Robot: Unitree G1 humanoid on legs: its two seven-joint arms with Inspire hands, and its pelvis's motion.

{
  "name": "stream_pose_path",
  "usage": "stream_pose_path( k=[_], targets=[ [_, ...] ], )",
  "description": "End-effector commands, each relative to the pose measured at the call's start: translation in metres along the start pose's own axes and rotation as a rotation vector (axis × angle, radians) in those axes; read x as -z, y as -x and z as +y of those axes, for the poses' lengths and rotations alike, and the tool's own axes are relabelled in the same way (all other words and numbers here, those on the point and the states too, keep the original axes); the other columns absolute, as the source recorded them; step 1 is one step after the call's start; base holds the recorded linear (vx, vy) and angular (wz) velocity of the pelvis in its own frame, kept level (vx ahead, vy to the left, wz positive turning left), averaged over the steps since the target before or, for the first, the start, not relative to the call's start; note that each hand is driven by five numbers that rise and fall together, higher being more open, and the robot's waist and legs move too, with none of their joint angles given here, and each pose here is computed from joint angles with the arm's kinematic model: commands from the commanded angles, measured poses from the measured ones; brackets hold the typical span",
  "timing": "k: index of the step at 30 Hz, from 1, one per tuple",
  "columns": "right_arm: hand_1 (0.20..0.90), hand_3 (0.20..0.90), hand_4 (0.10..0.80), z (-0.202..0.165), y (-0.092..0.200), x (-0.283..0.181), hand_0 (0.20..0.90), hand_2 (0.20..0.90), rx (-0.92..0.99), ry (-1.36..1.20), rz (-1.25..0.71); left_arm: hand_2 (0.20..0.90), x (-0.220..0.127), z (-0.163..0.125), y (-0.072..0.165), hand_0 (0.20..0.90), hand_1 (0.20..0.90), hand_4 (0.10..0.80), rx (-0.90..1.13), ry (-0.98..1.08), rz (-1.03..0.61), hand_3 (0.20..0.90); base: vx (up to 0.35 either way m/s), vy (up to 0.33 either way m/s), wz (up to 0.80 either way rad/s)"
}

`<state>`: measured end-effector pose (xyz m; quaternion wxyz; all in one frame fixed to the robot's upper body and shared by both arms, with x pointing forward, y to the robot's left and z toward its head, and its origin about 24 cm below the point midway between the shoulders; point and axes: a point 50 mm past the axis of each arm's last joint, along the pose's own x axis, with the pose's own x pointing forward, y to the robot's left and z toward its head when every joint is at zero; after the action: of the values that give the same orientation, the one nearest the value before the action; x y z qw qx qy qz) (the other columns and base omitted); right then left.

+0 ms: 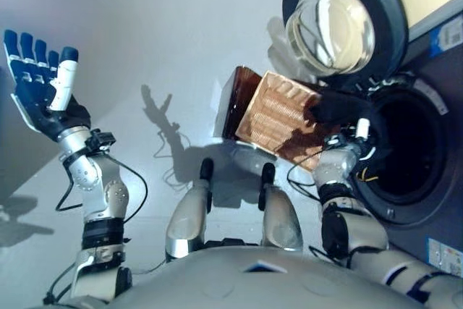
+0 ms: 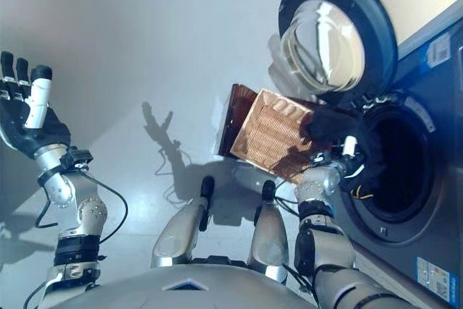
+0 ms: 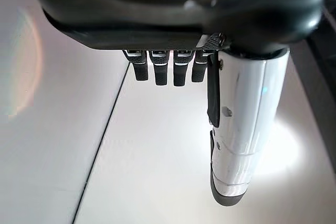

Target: Pick up the clothes and place them into the washing machine

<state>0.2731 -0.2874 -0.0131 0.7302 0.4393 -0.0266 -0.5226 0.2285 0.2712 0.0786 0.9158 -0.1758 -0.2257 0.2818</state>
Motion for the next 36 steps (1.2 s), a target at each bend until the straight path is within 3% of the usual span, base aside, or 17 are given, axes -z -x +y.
stream_pose_path(
  k=[1, 10, 15, 20, 29, 36],
  targets=[
    [0.200, 0.200, 0.300, 0.048, -0.012, -0.078, 0.200, 0.200, -0.147, -0.151, -0.324, 0.900, -0.050, -0.010, -0.020, 0.900, 0.900, 0.800, 0.096, -0.002, -0.278, 0.900, -0.047, 0.034, -0.03],
    [0.200, 0.200, 0.300, 0.121, -0.009, -0.226, 0.200, 0.200, -0.181, -0.177, -0.751, 0.900, -0.045, -0.020, -0.019, 0.900, 0.900, 0.800, 0.202, -0.040, -0.242, 0.900, -0.036, 0.037, -0.12],
    [0.200, 0.200, 0.300, 0.162, 0.021, -0.314, 0.200, 0.200, -0.167, -0.137, -0.980, 0.900, -0.045, -0.020, -0.018, 0.900, 0.900, 0.800, 0.229, -0.064, -0.224, 0.900, -0.024, 0.013, -0.04],
    [0.200, 0.200, 0.300, 0.183, 0.051, -0.352, 0.200, 0.200, -0.213, -0.065, -1.135, 0.900, -0.042, -0.019, -0.014, 0.900, 0.900, 0.800, 0.238, -0.078, -0.207, 0.900, 0.006, -0.041, -0.04],
    [0.200, 0.200, 0.300, 0.163, 0.029, -0.324, 0.200, 0.200, -0.164, -0.063, -1.067, 0.900, -0.032, -0.021, -0.011, 0.900, 0.900, 0.800, 0.183, -0.025, -0.177, 0.900, -0.009, -0.049, -0.09],
    [0.200, 0.200, 0.300, 0.126, -0.008, -0.247, 0.200, 0.200, -0.070, -0.072, -0.841, 0.900, -0.029, -0.025, -0.011, 0.900, 0.900, 0.800, 0.160, 0.007, -0.178, 0.900, -0.038, -0.060, 0.02]
  ],
)
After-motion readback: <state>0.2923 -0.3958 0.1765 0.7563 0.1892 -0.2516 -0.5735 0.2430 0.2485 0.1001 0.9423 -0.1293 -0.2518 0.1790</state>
